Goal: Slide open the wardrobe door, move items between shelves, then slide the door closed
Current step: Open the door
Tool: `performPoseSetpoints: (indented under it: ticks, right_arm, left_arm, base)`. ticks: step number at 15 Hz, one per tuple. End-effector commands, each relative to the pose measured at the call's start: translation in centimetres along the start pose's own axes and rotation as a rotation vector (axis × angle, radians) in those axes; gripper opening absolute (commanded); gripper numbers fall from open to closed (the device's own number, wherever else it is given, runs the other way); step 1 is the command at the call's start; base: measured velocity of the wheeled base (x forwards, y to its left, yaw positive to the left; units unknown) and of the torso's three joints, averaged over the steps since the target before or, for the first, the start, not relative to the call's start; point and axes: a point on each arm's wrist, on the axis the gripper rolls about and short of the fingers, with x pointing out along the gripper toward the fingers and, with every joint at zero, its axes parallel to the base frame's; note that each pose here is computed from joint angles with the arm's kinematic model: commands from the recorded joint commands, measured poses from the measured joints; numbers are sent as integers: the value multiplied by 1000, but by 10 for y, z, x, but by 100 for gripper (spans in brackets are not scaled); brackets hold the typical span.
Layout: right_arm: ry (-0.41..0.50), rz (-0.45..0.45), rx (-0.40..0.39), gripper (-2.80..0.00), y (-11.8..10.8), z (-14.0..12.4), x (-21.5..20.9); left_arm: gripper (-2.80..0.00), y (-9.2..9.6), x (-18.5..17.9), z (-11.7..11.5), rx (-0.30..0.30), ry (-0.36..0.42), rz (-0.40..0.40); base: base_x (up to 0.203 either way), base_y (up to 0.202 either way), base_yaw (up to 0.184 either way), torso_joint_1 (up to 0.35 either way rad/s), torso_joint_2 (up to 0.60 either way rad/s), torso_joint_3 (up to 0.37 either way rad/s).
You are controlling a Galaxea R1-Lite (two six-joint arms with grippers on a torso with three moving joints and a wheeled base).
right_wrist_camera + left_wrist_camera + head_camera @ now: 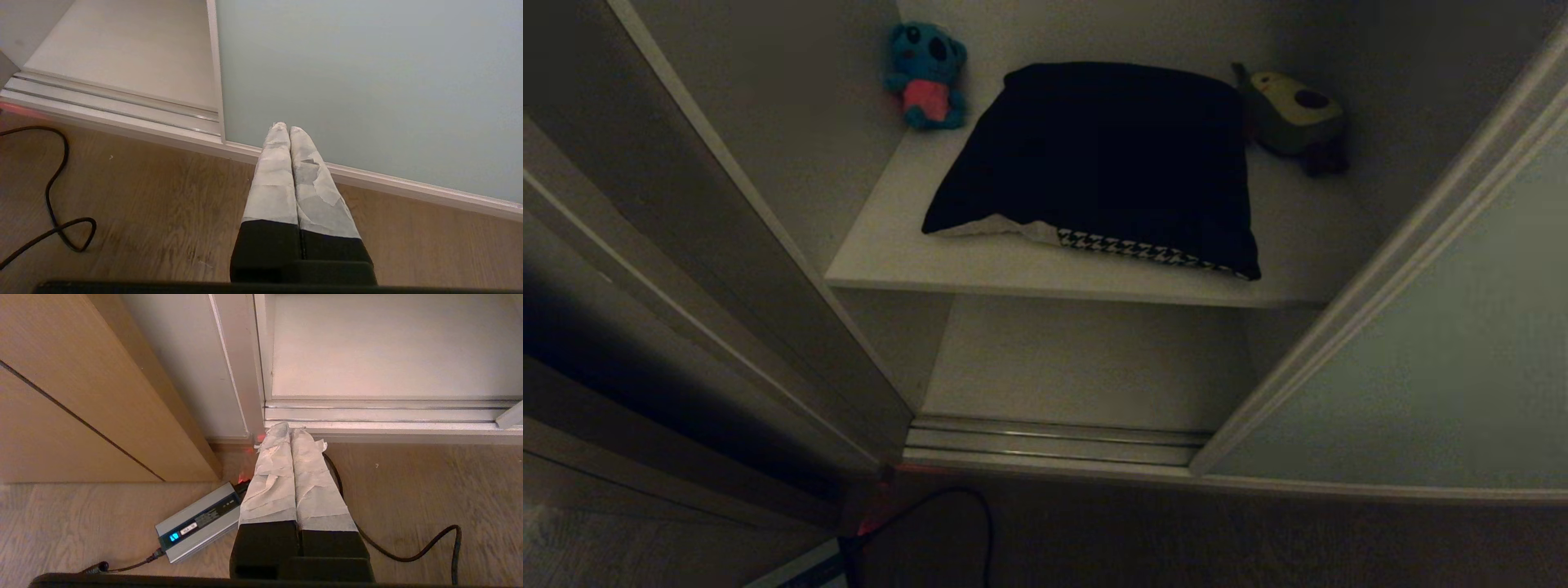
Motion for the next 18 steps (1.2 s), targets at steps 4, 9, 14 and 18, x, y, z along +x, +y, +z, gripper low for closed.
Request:
performPoseSetpoints:
  ticks: [4, 9, 14, 18]
  right_arm:
    - [4, 1, 12, -280, 0, -1, 0]
    - [-10, -16, 38, -280, 0, 0, 0]
    - [-171, 78, 116, -280, -3, 63, -31]
    - [-195, 330, 159, -280, -1, 115, -56]
  left_arm:
    - [-280, 0, 0, 0, 0, 4, 0]
    - [-280, 0, 0, 0, 0, 4, 0]
    - [-280, 0, 0, 0, 0, 4, 0]
    - [-280, 0, 0, 0, 0, 4, 0]
  base:
    - [0, 0, 0, 0, 0, 0]
    - [0, 0, 0, 0, 0, 0]
    - [0, 0, 0, 0, 0, 0]
    - [0, 0, 0, 0, 0, 0]
